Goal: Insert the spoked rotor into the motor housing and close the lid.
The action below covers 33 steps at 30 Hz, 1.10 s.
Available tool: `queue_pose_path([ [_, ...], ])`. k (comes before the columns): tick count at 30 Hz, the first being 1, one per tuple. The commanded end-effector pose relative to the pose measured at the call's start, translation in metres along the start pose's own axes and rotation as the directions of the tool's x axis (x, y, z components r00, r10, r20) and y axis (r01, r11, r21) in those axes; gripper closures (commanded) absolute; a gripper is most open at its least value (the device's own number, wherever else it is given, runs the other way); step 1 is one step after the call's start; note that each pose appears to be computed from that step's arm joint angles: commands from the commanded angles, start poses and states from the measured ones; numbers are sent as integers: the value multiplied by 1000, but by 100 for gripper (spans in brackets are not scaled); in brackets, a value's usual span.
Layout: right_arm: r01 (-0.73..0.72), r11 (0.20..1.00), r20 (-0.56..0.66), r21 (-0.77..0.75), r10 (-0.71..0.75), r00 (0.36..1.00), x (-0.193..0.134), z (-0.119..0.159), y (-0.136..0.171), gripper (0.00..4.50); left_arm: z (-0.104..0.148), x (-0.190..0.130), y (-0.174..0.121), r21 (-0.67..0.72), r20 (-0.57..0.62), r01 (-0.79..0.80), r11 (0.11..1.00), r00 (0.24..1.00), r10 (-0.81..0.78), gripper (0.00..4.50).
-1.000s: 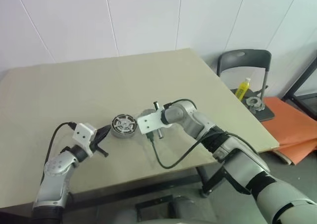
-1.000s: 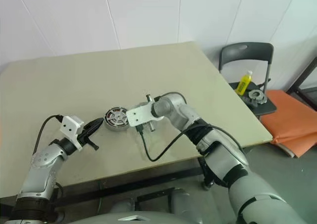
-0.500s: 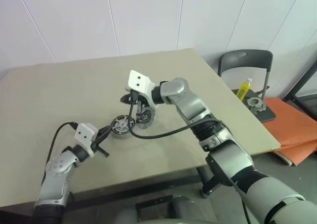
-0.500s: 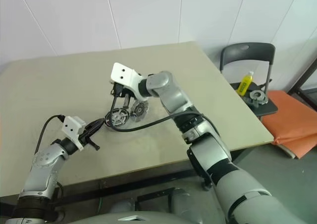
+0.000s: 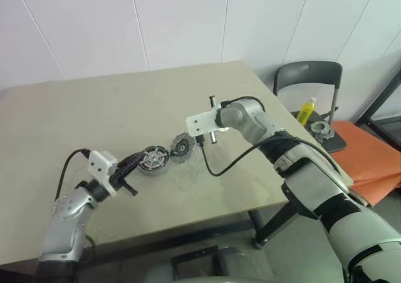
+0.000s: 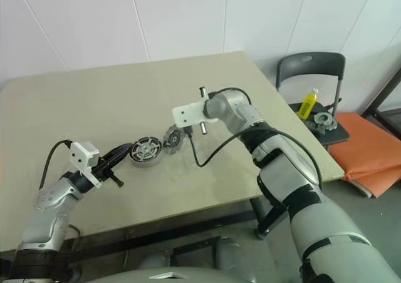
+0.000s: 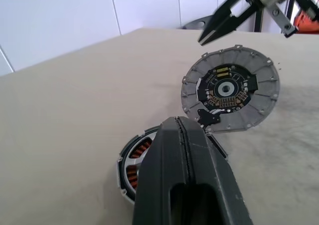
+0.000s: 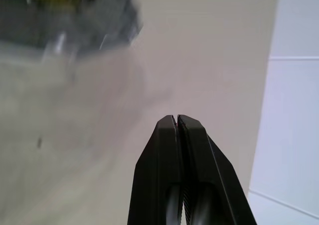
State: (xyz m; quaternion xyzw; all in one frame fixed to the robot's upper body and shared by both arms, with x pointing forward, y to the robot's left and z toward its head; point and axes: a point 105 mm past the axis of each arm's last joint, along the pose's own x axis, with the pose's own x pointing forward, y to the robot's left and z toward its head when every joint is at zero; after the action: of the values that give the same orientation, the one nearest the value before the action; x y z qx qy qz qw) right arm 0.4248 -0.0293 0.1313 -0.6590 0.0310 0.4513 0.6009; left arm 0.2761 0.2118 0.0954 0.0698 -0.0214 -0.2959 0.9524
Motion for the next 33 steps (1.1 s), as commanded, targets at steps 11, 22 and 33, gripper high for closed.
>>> queue_pose_path([
  [11,-244,915,260,322,162,952,-12,19,23,438,19,-49,18,56,-68,-26,998,997,30,450],
  [22,-280,782,395,557,47,918,-14,44,15,438,14,-45,16,43,-66,-39,998,997,42,450],
  [33,-461,558,549,690,12,836,-22,70,15,438,14,-39,23,58,-58,-61,996,996,65,450],
])
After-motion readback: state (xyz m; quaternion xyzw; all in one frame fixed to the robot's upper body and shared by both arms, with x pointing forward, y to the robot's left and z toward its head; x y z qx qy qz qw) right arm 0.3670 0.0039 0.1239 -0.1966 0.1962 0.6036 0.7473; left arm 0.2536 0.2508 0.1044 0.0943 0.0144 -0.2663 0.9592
